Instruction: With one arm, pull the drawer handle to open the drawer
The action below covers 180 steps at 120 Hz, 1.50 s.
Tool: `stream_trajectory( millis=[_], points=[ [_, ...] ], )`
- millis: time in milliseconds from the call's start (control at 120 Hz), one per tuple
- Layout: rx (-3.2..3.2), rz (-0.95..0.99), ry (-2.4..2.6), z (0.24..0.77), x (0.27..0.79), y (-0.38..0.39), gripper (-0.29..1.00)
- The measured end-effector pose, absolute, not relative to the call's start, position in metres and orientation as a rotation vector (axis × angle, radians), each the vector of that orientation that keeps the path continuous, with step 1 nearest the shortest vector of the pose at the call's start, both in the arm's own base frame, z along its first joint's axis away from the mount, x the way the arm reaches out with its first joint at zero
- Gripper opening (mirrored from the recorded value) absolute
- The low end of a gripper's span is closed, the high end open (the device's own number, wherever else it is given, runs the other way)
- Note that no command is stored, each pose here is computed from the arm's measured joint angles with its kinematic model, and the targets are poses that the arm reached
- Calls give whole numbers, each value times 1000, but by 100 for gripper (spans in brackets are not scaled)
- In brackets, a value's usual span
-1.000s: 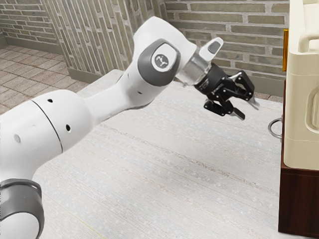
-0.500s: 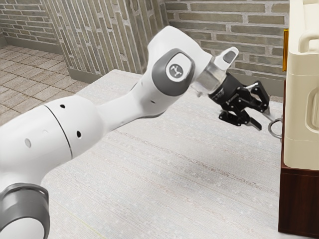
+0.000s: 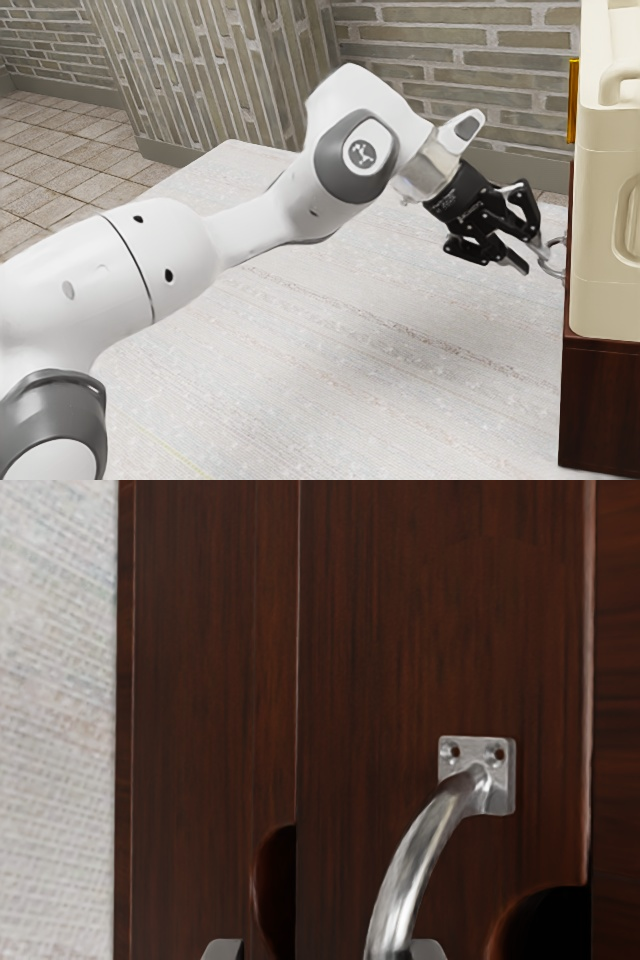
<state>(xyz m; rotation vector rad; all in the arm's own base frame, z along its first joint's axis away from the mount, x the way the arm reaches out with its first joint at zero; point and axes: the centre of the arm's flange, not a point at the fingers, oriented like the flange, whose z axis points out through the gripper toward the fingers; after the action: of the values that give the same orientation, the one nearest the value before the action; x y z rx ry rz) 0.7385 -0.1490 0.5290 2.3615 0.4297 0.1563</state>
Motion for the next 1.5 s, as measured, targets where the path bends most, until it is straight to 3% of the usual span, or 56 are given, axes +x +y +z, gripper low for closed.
stream_trajectory(
  millis=[808,1500],
  points=[
    [2463,212,480,543,733,-119,-1],
    [2499,166,531,540,711,-100,1]
  ],
)
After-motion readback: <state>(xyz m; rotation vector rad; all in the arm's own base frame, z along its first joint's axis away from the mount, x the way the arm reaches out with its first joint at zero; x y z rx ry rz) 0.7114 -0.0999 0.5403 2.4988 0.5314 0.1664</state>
